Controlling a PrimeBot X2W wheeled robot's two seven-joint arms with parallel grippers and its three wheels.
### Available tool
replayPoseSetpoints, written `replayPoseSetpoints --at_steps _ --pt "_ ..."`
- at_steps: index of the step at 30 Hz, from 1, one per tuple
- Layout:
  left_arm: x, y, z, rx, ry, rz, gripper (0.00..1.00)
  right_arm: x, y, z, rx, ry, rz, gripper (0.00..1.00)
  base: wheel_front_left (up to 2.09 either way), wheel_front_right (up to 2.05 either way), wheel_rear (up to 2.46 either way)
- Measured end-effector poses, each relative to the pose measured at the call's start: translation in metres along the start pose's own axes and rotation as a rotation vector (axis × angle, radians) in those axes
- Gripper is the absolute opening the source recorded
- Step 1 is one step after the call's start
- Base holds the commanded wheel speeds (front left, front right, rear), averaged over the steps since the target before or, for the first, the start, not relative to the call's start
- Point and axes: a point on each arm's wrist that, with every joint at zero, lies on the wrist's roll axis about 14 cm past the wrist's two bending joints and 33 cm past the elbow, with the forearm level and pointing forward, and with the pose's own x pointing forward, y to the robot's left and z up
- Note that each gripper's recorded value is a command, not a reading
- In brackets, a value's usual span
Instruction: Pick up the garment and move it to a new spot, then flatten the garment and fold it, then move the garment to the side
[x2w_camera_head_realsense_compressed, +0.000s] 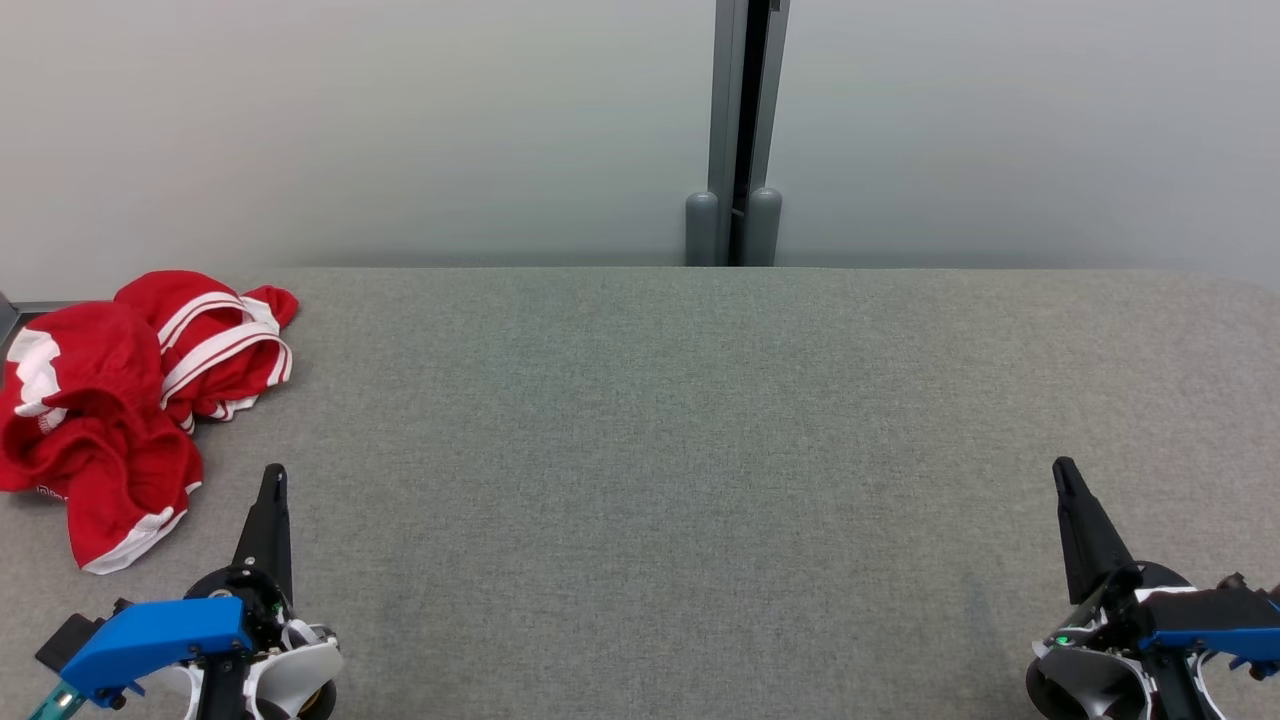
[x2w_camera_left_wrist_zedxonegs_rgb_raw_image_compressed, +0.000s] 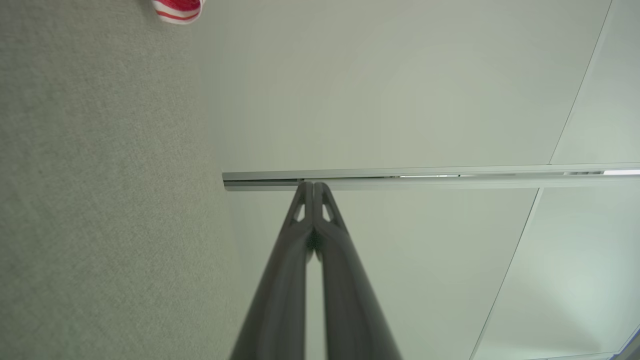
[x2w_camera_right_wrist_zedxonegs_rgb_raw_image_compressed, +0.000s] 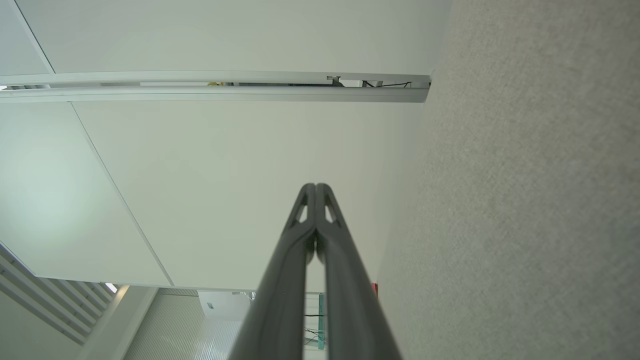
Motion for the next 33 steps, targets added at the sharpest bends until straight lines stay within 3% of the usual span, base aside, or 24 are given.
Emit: replayPoseSetpoints --at_steps 11,12,18,33 --pt "0.000 0.000 0.000 0.000 0.000 0.000 0.00 0.000 0.000 0.000 0.000 0.000 0.000 0.00 0.00 0.00 0.00" --pt "-0.001 0.002 0.000 0.000 0.000 0.006 1.00 -0.001 -0.002 0.000 0.001 0.000 -0.006 1.00 0.00 0.00 0.00" --pt "-0.020 0.039 -0.001 -0.014 -0.008 0.116 1.00 -0.017 -0.036 -0.003 0.014 -0.004 -0.106 1.00 0.00 0.00 0.00" --pt "-0.020 0.034 -0.014 0.058 -0.003 0.100 1.00 -0.019 -0.038 0.000 -0.074 -0.043 -0.115 1.00 0.00 0.00 0.00"
